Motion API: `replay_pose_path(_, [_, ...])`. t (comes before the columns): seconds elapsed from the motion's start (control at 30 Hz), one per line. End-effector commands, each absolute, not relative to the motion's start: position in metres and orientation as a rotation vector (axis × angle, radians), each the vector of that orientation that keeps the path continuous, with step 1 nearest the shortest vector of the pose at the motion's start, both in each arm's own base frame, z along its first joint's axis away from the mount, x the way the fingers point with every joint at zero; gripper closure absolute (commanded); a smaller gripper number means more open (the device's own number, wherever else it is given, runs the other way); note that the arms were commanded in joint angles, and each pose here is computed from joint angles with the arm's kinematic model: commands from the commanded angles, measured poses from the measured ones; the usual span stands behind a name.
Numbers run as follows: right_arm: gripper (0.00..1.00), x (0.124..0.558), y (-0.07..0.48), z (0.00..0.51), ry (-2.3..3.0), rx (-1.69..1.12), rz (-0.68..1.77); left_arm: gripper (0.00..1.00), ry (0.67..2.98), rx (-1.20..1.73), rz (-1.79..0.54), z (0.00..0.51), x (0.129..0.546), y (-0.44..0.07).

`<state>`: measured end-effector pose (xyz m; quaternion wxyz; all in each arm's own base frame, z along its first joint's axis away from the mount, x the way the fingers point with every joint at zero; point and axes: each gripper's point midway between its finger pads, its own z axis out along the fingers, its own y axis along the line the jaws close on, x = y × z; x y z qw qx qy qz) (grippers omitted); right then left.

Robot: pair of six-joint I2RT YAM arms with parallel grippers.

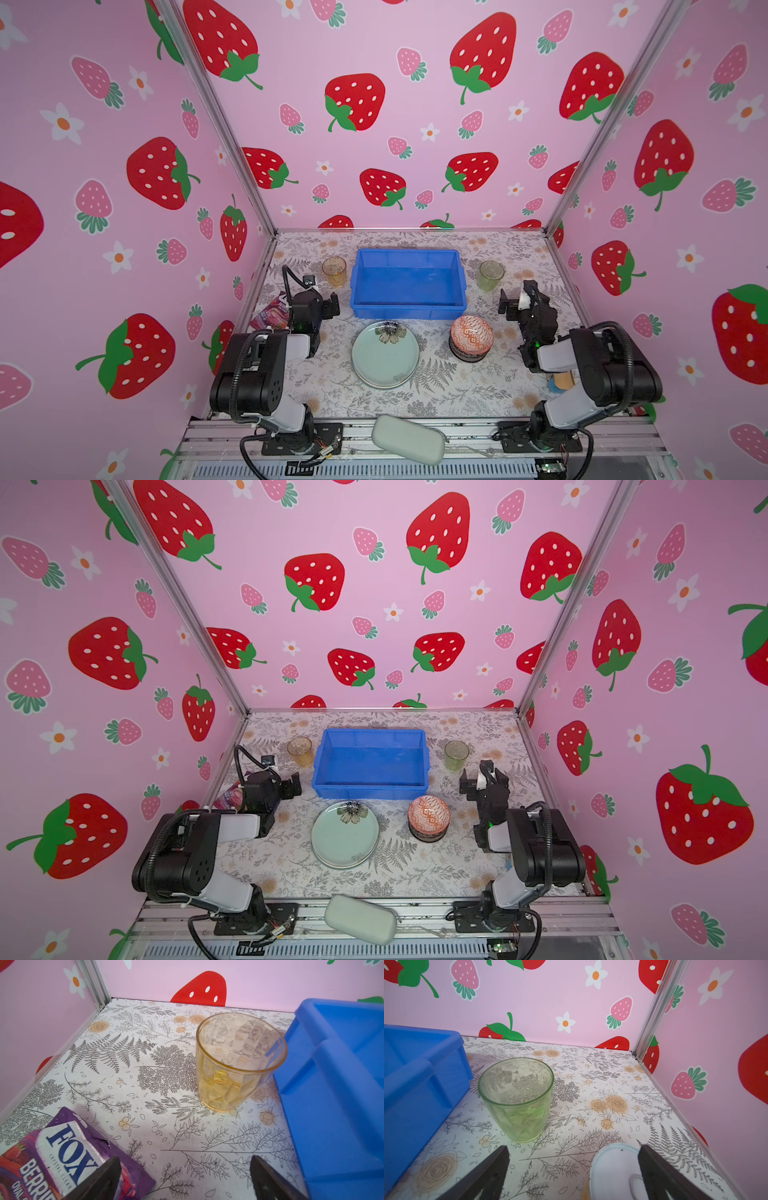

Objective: Place the mixed dishes into the plastic bin

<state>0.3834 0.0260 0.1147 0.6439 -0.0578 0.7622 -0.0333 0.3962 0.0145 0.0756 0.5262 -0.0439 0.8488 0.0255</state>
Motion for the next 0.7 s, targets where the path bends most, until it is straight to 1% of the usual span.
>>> replay_pose_path(0.0, [0.01, 0.385, 0.025, 0.120, 1.718, -0.128, -0.069, 0.01, 1.983, -0.121, 0.068, 0.088, 0.402, 0.018])
replay_pose_path(0.2, [0.01, 0.395, 0.024, 0.137, 1.753, -0.111, -0.075, 0.01, 2.075, -0.111, 0.076, 0.122, 0.411, 0.018])
replay_pose_path(0.37, [0.01, 0.396, 0.023, 0.183, 1.766, -0.044, -0.026, 0.01, 2.042, -0.153, 0.049, 0.181, 0.404, 0.017])
replay_pose_path(0.43, [0.01, 0.393, 0.021, 0.207, 1.762, 0.012, 0.002, 0.01, 2.028, -0.173, -0.018, 0.204, 0.396, 0.011])
replay_pose_path(0.57, [0.01, 0.394, 0.030, 0.243, 1.825, 0.021, 0.080, 0.01, 2.045, -0.222, -0.134, 0.232, 0.378, 0.000])
replay_pose_path(0.63, [0.01, 0.395, 0.045, 0.260, 1.873, -0.014, 0.176, 0.01, 2.038, -0.318, -0.194, 0.243, 0.366, 0.002])
replay_pose_path(0.67, [0.01, 0.393, 0.051, 0.266, 1.893, -0.009, 0.222, 0.01, 2.035, -0.321, -0.232, 0.247, 0.360, -0.002])
